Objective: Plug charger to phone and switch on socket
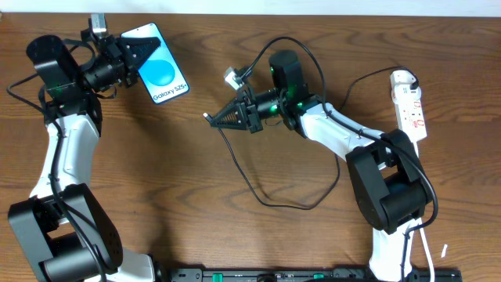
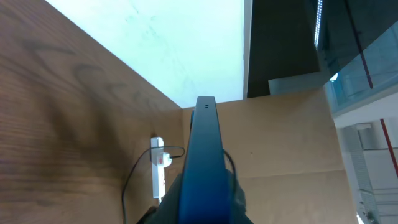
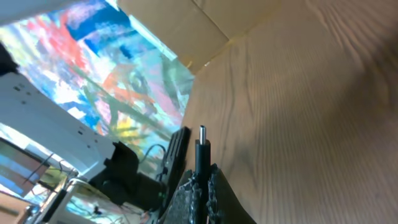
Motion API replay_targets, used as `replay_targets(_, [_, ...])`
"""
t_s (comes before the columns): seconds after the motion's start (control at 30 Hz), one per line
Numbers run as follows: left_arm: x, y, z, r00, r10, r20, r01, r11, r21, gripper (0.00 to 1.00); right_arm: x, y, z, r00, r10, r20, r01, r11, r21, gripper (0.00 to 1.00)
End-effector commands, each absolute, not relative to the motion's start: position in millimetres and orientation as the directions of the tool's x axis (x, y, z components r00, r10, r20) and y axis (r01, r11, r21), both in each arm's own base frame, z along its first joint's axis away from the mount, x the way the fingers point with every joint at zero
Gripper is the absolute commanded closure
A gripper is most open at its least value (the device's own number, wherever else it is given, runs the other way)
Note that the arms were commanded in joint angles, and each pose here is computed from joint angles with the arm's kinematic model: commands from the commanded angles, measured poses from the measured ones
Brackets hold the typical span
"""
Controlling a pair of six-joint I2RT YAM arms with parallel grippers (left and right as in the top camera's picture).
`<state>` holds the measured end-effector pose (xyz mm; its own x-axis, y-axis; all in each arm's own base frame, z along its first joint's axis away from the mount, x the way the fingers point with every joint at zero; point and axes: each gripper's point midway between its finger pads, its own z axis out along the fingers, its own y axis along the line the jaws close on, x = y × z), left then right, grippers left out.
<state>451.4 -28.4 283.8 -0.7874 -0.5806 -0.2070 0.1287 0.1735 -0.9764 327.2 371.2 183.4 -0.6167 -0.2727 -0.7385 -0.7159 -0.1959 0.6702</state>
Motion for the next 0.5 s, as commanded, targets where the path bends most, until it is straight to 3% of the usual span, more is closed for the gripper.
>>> replay_targets(0.0, [449, -30, 297, -0.780, -0.573, -0.251, 0.173, 0.188, -0.967, 0.92, 322, 374, 192, -0.659, -0.293, -0.693, -0.657, -0.225, 0.720, 0.99])
replay_targets(0.47, [454, -26, 297, -0.760, -0.595, -0.260, 0.172, 0.202, -0.964, 0.92, 321, 413, 219, -0.721, -0.219, -0.658, -0.633, -0.179, 0.753, 0.99])
